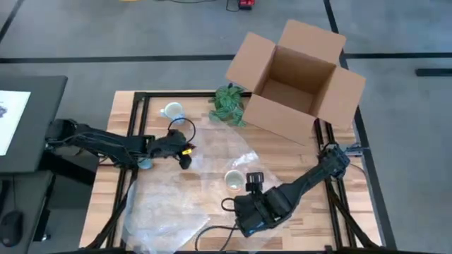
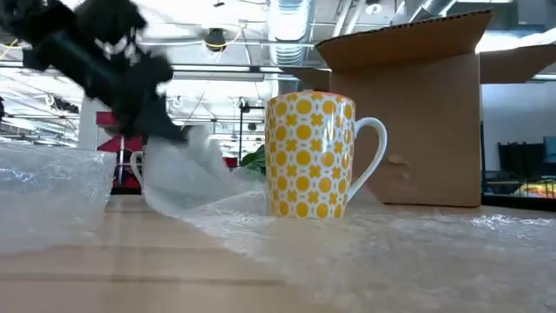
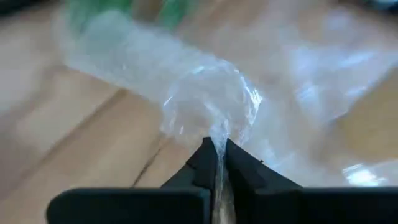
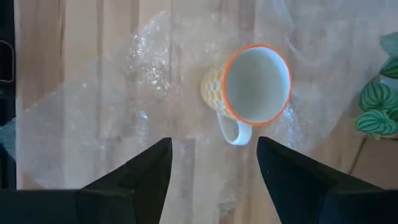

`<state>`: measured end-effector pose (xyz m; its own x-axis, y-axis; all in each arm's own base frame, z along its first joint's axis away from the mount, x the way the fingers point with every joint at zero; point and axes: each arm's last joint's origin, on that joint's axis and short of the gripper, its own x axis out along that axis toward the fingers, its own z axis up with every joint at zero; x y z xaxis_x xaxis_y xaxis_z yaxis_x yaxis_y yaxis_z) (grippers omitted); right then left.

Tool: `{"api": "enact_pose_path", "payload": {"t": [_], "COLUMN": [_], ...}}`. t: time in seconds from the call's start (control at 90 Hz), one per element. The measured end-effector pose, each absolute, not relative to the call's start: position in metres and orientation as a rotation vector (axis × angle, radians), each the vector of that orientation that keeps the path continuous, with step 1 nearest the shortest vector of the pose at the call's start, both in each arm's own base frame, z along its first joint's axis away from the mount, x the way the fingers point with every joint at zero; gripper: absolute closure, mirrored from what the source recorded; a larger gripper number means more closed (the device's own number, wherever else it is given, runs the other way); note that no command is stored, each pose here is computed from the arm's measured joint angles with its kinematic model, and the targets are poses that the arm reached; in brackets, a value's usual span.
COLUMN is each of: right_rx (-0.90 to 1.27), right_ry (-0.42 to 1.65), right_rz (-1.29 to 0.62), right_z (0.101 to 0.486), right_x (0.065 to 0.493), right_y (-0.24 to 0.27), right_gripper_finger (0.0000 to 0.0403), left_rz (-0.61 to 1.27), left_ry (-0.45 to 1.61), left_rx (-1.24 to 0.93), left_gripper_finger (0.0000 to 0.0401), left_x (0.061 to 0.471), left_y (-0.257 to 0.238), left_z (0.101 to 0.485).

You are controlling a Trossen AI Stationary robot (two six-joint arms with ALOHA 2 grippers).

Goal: Wrap mug
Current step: Wrap the yellow mug

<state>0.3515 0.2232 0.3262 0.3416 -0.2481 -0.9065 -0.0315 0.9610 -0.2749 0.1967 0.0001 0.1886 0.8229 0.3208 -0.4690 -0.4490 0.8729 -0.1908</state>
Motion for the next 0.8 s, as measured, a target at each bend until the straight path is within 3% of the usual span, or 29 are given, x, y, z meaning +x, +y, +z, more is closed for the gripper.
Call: {"api": "enact_pose_path", "payload": {"t": [0.211, 0.489, 0.8], "right_rx": [-0.262, -0.332, -0.310], "right_ry": [1.145, 1.002, 0.879], "right_rz": [-0.227, -0.315, -0.417], "right_z": [0.327, 0.338, 0.367], "right_x": [0.344, 0.332, 0.327], "right_y": [0.234, 0.243, 0.219], "right_gripper_finger": [0.0180, 0.0180, 0.0180], "left_rz": [0.291, 0.176, -0.013], "left_ry": [0.293, 0.251, 0.215], "left_rx": [-0.236, -0.196, -0.151], "left_gripper_finger": [0.0401, 0.0401, 0.0401], "left_x": [0.211, 0.234, 0.279], "left_y": [-0.019, -0.047, -0.086], "left_z": [0.229, 0.238, 0.256]}}
